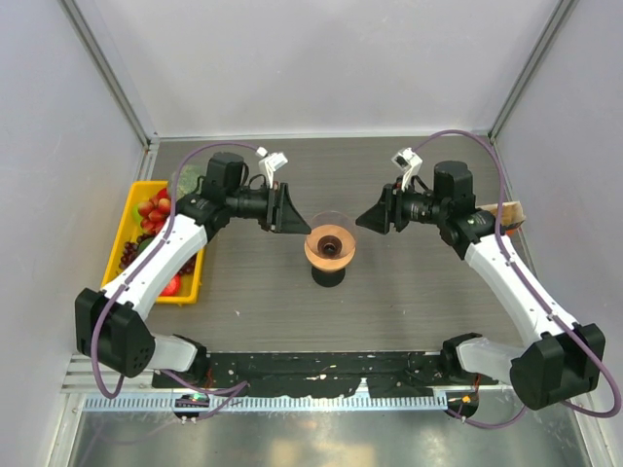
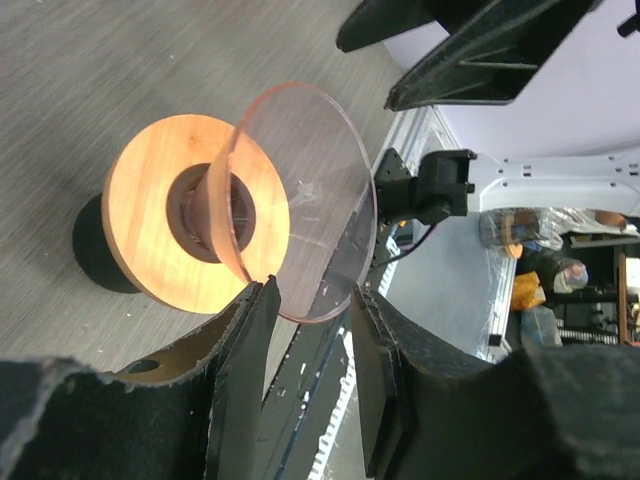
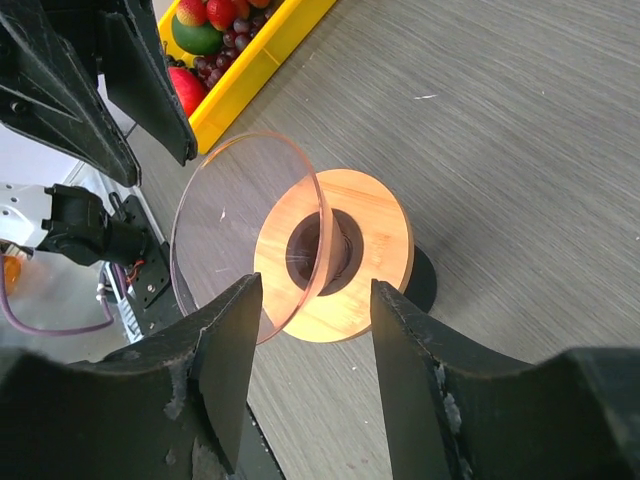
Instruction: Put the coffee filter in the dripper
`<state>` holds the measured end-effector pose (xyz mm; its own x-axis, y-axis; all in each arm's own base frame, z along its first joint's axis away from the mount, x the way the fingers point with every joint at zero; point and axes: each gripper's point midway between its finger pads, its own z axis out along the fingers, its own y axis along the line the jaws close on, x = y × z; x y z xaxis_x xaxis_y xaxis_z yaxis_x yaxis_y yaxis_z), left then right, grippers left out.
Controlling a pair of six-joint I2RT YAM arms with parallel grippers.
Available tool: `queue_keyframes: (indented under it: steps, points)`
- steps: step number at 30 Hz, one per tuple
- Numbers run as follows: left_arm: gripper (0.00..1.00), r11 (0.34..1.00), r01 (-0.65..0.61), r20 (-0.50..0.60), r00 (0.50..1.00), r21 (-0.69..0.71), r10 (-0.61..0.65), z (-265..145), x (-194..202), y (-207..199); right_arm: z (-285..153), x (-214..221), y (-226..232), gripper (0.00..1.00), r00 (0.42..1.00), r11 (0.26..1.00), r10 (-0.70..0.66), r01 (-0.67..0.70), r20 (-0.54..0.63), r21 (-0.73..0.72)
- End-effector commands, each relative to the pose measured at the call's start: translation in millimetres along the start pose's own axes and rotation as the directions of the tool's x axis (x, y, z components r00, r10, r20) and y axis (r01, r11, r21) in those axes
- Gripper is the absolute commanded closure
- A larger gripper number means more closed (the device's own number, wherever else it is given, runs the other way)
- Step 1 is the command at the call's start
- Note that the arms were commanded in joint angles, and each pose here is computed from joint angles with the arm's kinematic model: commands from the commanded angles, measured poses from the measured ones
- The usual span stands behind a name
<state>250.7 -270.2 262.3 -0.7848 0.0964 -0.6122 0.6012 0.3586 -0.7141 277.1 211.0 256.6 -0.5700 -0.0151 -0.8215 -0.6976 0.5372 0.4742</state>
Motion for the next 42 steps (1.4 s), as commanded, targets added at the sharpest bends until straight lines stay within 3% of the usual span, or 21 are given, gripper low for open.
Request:
queue_keyframes:
  steps: [1,7,27,33,42]
  points:
    - [0.56,0.997,-0.038,0.060,0.997,-0.067,0.042,-7.5,-17.0,6.4,2.6,-6.3,4.2,0.48,1.000,0.999,-0.018,0.019,0.022,-0.029]
    - [0.56,0.990,-0.021,0.044,0.999,-0.142,0.027,-6.6,-15.0,24.4,5.2,-3.3,2.9,0.49,1.000,0.999,-0.020,0.020,0.006,-0.031]
    - [0.60,0.996,0.023,-0.016,1.000,-0.082,-0.025,11.2,-5.6,24.5,17.3,12.6,3.1,0.55,0.998,0.999,0.006,-0.009,-0.067,-0.046]
    - [0.69,0.996,0.046,-0.023,0.999,-0.081,-0.048,14.9,-8.5,26.8,20.0,12.1,0.2,0.65,0.997,0.999,0.006,-0.009,-0.074,-0.040]
    - [0.71,0.994,0.069,-0.037,0.997,-0.086,-0.072,19.1,-7.7,32.5,23.7,11.2,-6.4,0.73,0.996,1.000,0.005,-0.007,-0.084,-0.021]
